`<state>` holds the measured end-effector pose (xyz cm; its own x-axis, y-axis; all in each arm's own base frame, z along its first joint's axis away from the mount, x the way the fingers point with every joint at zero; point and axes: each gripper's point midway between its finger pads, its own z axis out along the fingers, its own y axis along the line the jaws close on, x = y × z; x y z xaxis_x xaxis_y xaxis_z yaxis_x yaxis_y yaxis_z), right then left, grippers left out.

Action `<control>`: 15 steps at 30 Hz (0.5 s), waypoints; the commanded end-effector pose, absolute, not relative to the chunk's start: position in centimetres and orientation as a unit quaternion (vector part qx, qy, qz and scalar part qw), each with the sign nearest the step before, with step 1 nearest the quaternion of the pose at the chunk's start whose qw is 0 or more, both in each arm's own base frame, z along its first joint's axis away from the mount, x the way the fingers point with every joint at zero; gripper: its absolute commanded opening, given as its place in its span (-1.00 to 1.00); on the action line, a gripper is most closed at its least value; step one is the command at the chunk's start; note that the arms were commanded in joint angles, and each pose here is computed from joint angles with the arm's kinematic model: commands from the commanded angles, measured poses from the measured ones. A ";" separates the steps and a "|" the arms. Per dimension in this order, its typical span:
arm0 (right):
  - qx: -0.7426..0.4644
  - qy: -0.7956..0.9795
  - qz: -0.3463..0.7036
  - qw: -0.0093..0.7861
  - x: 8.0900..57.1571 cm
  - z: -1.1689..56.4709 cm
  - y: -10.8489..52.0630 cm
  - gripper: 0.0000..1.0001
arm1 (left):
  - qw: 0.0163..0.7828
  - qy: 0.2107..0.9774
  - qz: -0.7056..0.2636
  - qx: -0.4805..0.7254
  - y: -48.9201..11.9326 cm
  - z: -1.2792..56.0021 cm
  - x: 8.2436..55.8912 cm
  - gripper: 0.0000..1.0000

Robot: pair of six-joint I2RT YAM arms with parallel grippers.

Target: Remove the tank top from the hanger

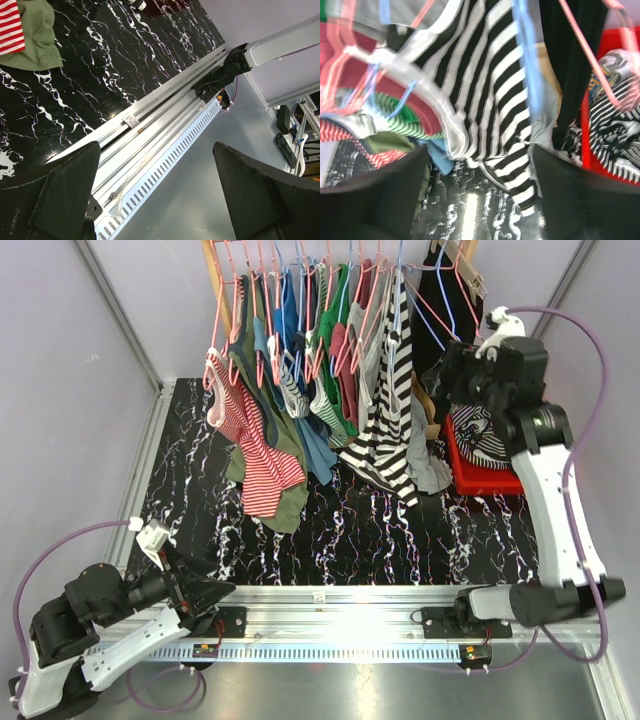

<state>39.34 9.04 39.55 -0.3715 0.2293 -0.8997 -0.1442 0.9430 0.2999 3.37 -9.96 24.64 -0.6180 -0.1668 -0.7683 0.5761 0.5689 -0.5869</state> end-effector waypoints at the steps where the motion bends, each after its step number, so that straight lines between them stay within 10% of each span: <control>1: 0.030 0.766 0.184 0.615 35.2 44.4 8.5 0.96 | 0.457 0.736 -0.482 0.132 -10.0 26.9 3.4 0.98; 15: -0.042 0.768 0.212 0.602 34.2 48.9 15.1 0.99 | 0.445 0.742 -0.479 0.145 -11.8 27.2 4.2 0.98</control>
